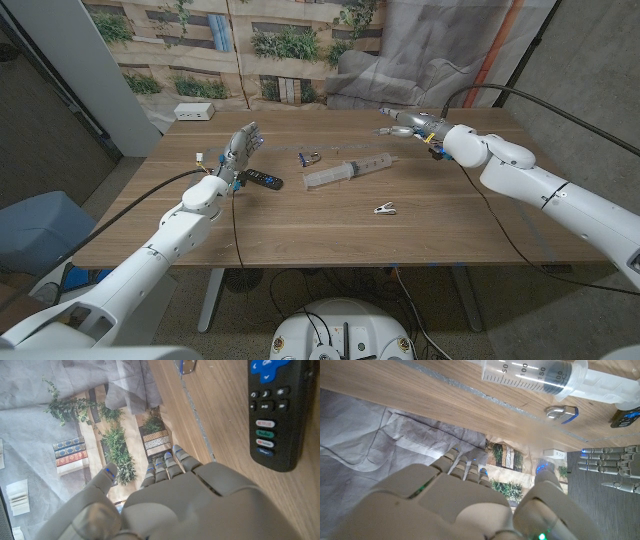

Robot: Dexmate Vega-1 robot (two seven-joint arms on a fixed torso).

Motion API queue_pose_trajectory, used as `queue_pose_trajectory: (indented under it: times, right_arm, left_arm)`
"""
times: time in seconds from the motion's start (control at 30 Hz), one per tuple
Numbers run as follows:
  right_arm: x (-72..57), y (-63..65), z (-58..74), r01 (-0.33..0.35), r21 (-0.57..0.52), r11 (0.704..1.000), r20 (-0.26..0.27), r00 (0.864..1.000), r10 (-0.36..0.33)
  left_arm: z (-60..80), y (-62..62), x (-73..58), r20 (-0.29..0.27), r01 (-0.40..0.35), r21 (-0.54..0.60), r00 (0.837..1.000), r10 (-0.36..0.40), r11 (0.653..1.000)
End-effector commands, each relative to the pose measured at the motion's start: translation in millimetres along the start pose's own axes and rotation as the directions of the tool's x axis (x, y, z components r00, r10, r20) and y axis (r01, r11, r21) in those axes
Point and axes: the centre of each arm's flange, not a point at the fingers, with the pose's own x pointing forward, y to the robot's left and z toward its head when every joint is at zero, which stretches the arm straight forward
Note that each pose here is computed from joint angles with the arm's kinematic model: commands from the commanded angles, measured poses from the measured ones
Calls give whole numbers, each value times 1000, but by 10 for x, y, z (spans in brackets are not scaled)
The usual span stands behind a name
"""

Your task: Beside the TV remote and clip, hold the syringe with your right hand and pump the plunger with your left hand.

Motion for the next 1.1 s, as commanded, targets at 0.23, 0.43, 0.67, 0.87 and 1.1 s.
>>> queue_pose_trajectory:
  times: [0.23, 0.43, 0.67, 0.87, 1.1]
  right_arm:
    - [172, -58, 174, -149, -218, 965, 41, 986, 162]
    - [216, -56, 202, -169, -252, 953, 60, 980, 189]
    - [291, -58, 240, -185, -307, 933, 110, 968, 228]
    - [373, -33, 250, -213, -345, 914, 132, 953, 272]
    - [456, 27, 257, -247, -376, 893, 149, 935, 321]
  left_arm:
    - [-38, -28, 0, -14, -30, 2, 999, 30, 1000]
    - [-73, -36, -25, -26, -37, 0, 999, 37, 999]
    - [-102, -52, -39, -37, -38, -2, 999, 38, 999]
    - [-118, -51, -30, -42, -40, 0, 998, 40, 999]
    - [-122, -66, -24, -42, -45, -7, 998, 45, 999]
